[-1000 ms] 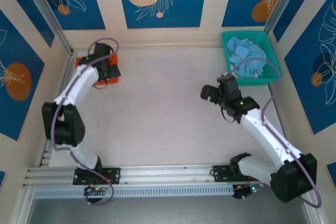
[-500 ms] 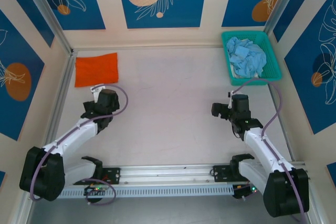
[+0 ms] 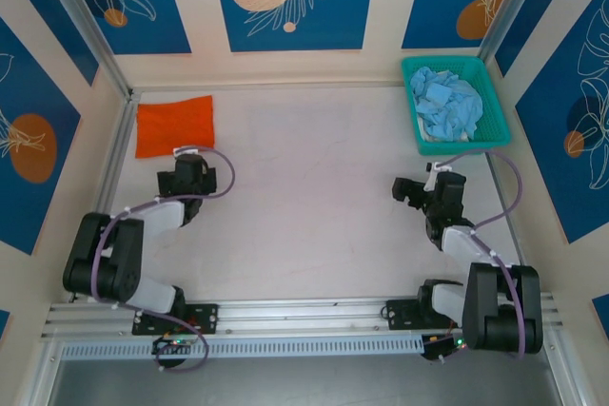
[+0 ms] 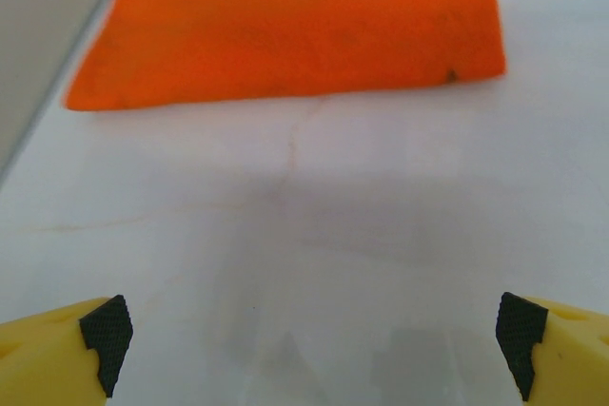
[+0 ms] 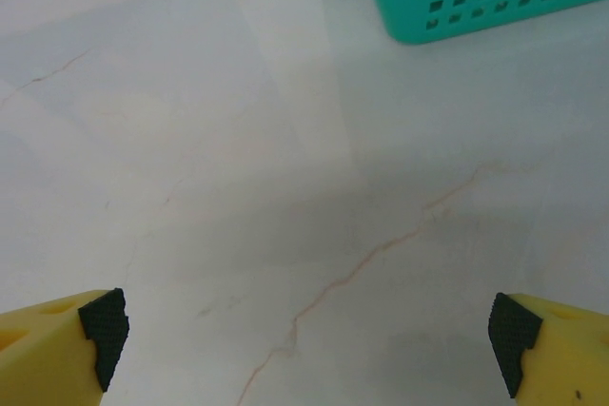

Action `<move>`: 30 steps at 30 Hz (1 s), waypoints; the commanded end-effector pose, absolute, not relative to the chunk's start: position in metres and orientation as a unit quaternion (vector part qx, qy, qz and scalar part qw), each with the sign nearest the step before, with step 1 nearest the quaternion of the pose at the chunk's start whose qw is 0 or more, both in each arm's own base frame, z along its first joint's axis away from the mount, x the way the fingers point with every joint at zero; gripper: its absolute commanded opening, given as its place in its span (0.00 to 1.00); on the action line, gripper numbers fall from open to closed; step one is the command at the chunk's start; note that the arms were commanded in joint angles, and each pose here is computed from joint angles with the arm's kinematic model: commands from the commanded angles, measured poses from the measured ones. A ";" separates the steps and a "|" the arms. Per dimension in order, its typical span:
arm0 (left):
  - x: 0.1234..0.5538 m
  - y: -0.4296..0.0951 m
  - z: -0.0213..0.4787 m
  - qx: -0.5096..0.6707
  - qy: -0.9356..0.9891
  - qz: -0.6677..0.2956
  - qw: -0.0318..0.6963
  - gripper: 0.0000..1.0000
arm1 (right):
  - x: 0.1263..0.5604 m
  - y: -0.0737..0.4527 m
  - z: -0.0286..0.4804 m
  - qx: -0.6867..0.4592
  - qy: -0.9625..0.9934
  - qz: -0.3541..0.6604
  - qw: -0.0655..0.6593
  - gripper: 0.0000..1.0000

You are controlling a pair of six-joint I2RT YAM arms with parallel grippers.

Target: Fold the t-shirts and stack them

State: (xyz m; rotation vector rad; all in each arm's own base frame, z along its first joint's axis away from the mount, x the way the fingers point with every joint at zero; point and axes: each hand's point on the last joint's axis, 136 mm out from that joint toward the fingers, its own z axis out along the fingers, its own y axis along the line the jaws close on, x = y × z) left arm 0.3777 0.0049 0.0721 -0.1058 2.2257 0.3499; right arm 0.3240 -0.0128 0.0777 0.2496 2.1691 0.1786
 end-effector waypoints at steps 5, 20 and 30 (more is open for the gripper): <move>0.406 0.001 0.100 -0.013 0.859 0.108 0.501 1.00 | 0.355 -0.018 0.118 0.085 0.825 0.089 0.552 0.99; 0.400 -0.018 0.096 0.035 0.836 0.053 0.545 1.00 | 0.378 0.024 0.107 -0.009 0.800 0.100 0.591 0.99; 0.391 -0.028 0.091 0.057 0.817 0.042 0.573 1.00 | 0.397 0.024 0.093 -0.003 0.827 0.079 0.557 0.99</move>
